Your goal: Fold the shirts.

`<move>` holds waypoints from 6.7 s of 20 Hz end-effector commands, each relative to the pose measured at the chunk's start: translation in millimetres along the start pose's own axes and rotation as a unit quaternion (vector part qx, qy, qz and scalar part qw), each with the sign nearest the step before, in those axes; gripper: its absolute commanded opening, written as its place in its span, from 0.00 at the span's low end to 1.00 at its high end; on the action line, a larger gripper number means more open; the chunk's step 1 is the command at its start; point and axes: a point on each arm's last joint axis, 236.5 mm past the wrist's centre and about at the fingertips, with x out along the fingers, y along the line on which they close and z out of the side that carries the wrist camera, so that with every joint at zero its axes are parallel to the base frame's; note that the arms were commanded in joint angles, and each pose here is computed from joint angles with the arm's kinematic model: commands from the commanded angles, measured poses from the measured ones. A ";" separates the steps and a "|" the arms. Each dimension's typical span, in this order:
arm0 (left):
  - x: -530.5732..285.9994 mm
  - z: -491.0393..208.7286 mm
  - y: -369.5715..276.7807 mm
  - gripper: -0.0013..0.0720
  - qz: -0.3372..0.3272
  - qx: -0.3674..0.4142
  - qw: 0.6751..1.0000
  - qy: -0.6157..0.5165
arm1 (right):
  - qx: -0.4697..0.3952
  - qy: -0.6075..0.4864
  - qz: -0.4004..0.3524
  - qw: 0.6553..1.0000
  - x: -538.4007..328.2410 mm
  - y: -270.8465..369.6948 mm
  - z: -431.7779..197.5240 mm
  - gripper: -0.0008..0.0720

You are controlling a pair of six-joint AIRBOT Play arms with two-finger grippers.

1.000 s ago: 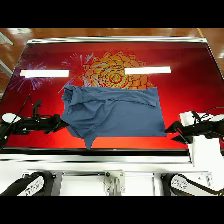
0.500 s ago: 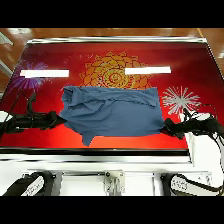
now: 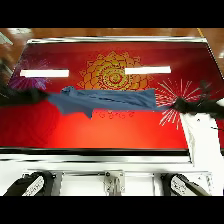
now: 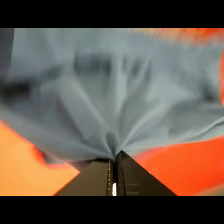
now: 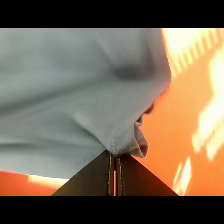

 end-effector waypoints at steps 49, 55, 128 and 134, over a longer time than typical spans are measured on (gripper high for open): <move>251.5 66.2 157.2 0.07 0.135 0.006 0.991 0.001 | -0.054 -0.180 -0.121 0.975 173.4 -2.6 156.0 0.08; 252.3 21.4 191.4 0.07 0.130 -0.110 0.983 0.072 | -0.019 -0.082 -0.134 0.987 194.4 -22.7 108.4 0.08; 95.4 -238.5 71.5 0.07 -0.030 -0.261 0.936 0.236 | 0.179 0.179 -0.090 0.963 109.2 -84.0 -162.9 0.08; 87.6 -136.8 87.4 0.07 0.005 -0.133 0.980 0.151 | 0.069 0.098 -0.052 0.991 85.9 -50.6 -69.2 0.08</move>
